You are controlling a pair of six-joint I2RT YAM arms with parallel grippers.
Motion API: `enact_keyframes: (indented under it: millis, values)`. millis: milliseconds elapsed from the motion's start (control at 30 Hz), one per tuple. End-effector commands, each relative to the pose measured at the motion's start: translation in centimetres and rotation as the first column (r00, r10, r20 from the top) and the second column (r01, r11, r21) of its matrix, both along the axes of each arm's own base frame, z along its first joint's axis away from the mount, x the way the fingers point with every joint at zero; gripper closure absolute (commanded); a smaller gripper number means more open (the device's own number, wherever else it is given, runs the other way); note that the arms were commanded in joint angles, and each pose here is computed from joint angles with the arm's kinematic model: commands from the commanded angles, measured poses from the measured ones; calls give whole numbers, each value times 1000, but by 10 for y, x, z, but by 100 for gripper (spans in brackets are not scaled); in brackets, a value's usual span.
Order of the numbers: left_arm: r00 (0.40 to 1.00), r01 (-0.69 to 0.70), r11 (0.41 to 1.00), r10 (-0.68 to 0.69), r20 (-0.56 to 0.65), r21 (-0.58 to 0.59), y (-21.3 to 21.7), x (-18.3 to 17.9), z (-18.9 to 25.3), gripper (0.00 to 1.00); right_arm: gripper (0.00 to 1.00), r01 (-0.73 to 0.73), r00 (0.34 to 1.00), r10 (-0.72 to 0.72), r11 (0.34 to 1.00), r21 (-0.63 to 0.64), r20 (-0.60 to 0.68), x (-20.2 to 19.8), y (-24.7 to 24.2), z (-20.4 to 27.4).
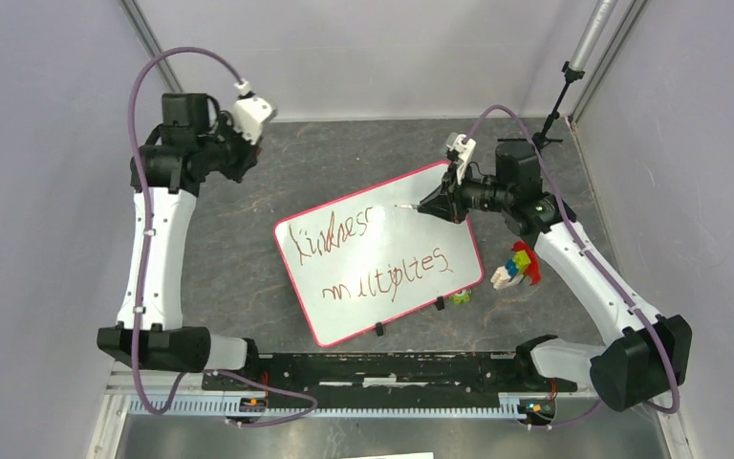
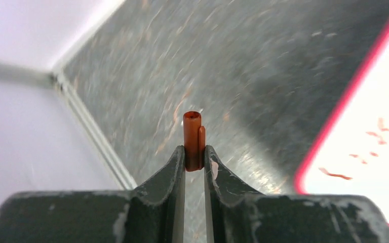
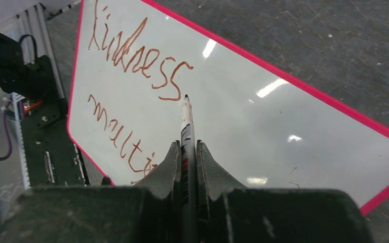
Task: Write a sentence on the whiteboard
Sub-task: Close the pen cap.
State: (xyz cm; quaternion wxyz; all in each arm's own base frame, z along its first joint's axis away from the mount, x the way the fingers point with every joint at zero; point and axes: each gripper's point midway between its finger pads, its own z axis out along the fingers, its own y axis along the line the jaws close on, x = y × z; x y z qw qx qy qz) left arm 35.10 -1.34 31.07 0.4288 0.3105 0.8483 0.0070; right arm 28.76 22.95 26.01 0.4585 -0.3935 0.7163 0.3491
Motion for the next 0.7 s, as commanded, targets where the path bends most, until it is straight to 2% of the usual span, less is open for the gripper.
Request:
enact_keyframes:
  millis: [0,100,167,267,400,667]
  values:
    - [957,261,965,-258,-134,2,-71,-60,12,98,100,-117,993,119,975,190,-2,-23,12,34]
    - [873,460,888,-449,-190,16,-116,-98,6,98,100,-146,988,155,962,230,-22,-34,13,35]
    - [823,543,839,-523,-222,36,-135,-116,-5,98,100,-178,980,197,948,264,-44,-45,15,36]
    - [769,618,781,-580,-269,83,-153,-136,-21,97,100,-209,965,246,928,309,-86,-59,17,35]
    - [708,690,719,-645,-287,88,-178,-157,-29,98,100,-200,954,261,922,332,-150,-68,17,27]
    - [672,732,670,-680,-294,124,-216,-165,-39,98,100,-229,902,353,880,415,-250,-93,27,22]
